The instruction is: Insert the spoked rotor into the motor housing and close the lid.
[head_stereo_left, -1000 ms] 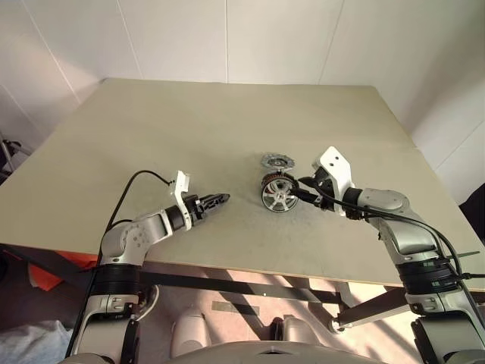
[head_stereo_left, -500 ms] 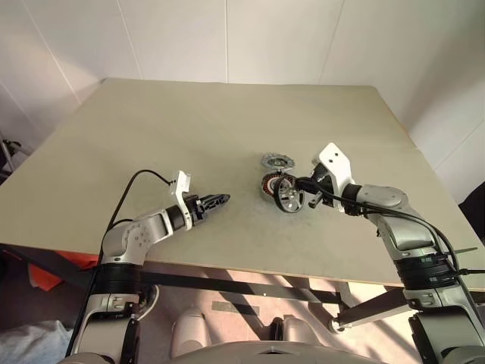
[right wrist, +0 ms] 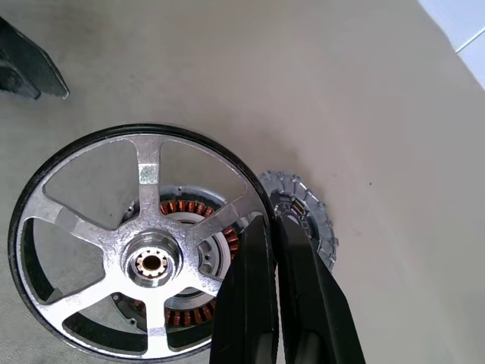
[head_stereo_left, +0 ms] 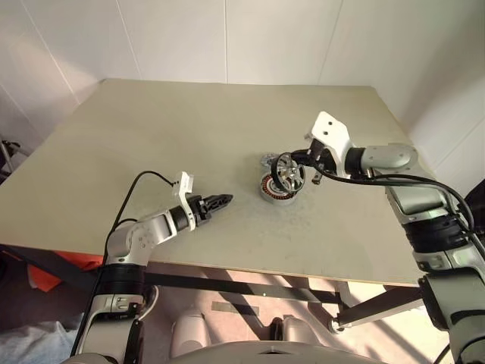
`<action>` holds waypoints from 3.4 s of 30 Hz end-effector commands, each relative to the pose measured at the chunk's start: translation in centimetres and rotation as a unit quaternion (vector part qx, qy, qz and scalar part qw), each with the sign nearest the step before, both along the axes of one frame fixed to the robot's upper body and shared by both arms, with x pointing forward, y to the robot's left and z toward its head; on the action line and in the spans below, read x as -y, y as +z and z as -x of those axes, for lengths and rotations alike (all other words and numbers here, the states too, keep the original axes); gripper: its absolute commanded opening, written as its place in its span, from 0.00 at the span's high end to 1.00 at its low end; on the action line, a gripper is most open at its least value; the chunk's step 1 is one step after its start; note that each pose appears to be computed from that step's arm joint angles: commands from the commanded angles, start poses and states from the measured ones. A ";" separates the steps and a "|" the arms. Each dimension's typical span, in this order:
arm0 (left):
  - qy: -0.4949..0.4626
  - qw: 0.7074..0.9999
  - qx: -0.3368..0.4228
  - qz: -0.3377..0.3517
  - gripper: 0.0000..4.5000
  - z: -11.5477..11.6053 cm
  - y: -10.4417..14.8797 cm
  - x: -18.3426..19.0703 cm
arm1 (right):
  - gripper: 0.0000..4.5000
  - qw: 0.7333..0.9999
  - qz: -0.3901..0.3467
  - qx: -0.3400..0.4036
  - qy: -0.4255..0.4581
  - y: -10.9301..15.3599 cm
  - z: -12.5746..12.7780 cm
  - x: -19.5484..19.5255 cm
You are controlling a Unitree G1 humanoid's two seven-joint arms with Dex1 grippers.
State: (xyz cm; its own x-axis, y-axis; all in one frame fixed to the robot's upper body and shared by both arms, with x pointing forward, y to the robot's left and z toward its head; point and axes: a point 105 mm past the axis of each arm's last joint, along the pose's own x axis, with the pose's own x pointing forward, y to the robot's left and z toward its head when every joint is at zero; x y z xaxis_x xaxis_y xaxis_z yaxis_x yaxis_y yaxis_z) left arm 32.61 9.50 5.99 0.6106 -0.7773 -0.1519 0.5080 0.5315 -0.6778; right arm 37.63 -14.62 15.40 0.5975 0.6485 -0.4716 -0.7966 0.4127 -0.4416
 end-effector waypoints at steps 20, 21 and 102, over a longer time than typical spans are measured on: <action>0.024 1.000 0.008 0.009 0.50 0.9 0.2 -0.2 | 0.99 0.996 0.083 0.008 0.029 -1.3 -4.3 -0.3; 0.023 1.000 0.008 0.009 0.50 0.9 0.2 -0.1 | 0.99 0.996 0.084 0.008 0.029 -1.3 -4.3 -0.2; 0.017 0.999 0.019 -0.024 0.50 -0.1 0.1 -1.0 | 1.00 0.993 -0.100 0.032 -0.058 -1.5 0.1 -0.9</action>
State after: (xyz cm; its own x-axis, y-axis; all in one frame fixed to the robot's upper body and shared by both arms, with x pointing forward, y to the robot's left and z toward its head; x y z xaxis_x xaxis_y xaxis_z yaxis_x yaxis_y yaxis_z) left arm 32.38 10.62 5.23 0.6397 -0.7432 -0.1962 0.4849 0.5883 -0.6471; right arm 37.21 -14.47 9.34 0.6865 0.6014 -0.4087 -0.7240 0.6180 -0.3064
